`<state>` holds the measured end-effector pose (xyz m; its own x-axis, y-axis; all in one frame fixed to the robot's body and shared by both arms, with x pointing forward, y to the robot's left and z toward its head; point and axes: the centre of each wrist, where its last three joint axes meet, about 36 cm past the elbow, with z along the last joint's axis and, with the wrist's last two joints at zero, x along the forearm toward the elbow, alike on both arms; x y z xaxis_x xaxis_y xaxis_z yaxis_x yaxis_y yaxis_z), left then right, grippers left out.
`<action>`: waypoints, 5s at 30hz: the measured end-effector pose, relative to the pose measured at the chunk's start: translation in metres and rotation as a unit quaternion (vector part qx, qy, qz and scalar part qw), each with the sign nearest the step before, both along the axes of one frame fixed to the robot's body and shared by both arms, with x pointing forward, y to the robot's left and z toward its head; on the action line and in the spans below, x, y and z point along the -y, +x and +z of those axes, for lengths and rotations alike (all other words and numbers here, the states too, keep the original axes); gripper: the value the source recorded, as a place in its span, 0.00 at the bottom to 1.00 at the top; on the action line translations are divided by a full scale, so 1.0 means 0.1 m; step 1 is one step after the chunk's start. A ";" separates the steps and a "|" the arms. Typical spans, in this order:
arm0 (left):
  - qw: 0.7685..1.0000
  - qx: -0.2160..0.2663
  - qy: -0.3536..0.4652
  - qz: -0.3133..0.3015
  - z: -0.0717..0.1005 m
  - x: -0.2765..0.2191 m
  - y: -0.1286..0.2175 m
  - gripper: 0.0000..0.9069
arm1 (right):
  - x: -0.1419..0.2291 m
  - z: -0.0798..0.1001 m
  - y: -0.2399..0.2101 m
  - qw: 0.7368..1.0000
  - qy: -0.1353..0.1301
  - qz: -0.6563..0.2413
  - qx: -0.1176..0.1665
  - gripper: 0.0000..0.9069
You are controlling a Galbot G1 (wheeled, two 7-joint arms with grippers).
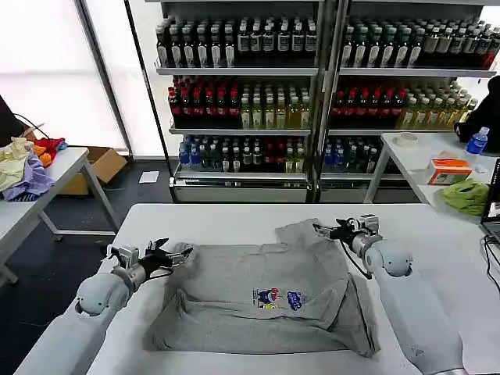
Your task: Fold and organize the clothes.
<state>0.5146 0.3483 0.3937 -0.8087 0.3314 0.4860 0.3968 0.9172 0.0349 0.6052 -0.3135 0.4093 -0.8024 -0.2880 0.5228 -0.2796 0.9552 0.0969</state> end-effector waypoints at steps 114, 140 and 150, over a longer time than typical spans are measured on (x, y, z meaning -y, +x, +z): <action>0.996 0.031 0.033 0.078 0.70 0.28 -2.38 1.00 | 0.27 0.46 -3.04 0.983 0.059 -0.081 0.157 1.00; 0.975 0.020 -0.008 0.221 -0.05 1.31 -2.47 0.01 | 0.30 0.17 -3.19 0.978 0.036 -0.094 0.182 1.00; 0.974 0.011 -0.006 0.226 -0.19 1.42 -2.52 0.01 | 0.31 0.17 -3.22 0.978 0.035 -0.095 0.184 1.00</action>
<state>0.2627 0.2059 0.3742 -0.8831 -0.0546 0.4660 -0.0474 0.9985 0.0271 0.2829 -0.3445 0.4265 -0.9749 -0.1397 0.1732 -0.1256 0.9880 0.0900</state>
